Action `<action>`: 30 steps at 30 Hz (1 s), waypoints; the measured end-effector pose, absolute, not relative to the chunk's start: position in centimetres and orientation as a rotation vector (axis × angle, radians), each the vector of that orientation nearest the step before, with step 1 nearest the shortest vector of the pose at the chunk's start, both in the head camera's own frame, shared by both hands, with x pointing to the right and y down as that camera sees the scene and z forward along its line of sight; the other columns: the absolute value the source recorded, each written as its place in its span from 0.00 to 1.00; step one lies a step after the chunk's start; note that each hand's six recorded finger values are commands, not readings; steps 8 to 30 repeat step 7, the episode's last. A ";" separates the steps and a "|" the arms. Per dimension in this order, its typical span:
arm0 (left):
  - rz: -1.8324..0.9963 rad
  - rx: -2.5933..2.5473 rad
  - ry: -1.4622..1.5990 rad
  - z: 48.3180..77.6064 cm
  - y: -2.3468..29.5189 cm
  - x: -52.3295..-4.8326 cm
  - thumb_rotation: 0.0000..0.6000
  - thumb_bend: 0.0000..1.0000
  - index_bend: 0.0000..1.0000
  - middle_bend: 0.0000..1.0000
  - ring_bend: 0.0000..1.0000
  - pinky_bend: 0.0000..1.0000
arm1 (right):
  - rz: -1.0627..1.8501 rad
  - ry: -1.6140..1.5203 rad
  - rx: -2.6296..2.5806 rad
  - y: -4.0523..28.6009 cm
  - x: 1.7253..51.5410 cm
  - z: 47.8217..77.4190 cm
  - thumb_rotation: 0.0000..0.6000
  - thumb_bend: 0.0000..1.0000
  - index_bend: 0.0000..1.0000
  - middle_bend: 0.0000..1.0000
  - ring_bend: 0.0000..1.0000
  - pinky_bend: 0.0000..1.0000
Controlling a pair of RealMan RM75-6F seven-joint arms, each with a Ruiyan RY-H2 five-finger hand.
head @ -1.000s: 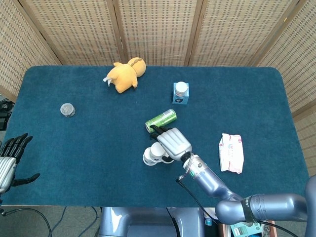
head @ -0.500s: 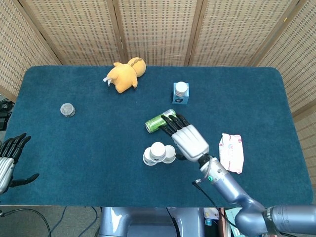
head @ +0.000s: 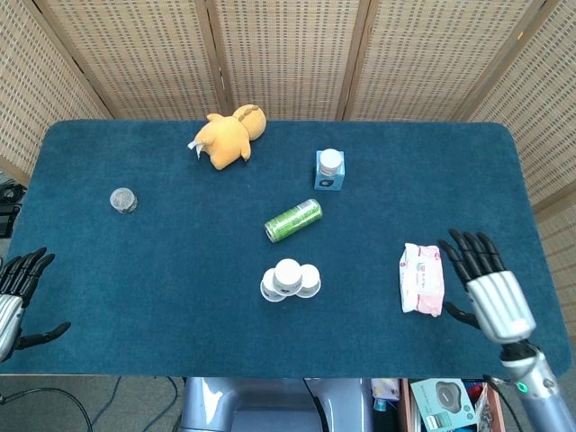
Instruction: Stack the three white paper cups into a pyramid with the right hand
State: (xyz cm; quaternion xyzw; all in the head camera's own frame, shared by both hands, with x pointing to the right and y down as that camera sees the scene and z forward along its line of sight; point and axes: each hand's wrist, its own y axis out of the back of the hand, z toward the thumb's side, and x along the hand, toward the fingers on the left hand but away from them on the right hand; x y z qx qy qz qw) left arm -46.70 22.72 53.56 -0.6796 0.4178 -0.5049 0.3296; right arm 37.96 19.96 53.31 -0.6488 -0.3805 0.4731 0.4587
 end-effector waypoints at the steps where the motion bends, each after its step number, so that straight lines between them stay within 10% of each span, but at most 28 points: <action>1: -1.320 -1.777 1.093 53.5 22.8 -46.7 1.00 0.17 0.00 0.00 0.00 0.00 | 1.183 -0.945 -1.587 21.0 39.0 53.2 1.00 0.00 0.00 0.00 0.00 0.00; 30: -1.314 -1.774 1.090 53.4 23.2 -46.5 1.00 0.17 0.00 0.00 0.00 0.00 | 1.188 -1.012 -1.566 23.6 40.9 52.5 1.00 0.00 0.00 0.00 0.00 0.00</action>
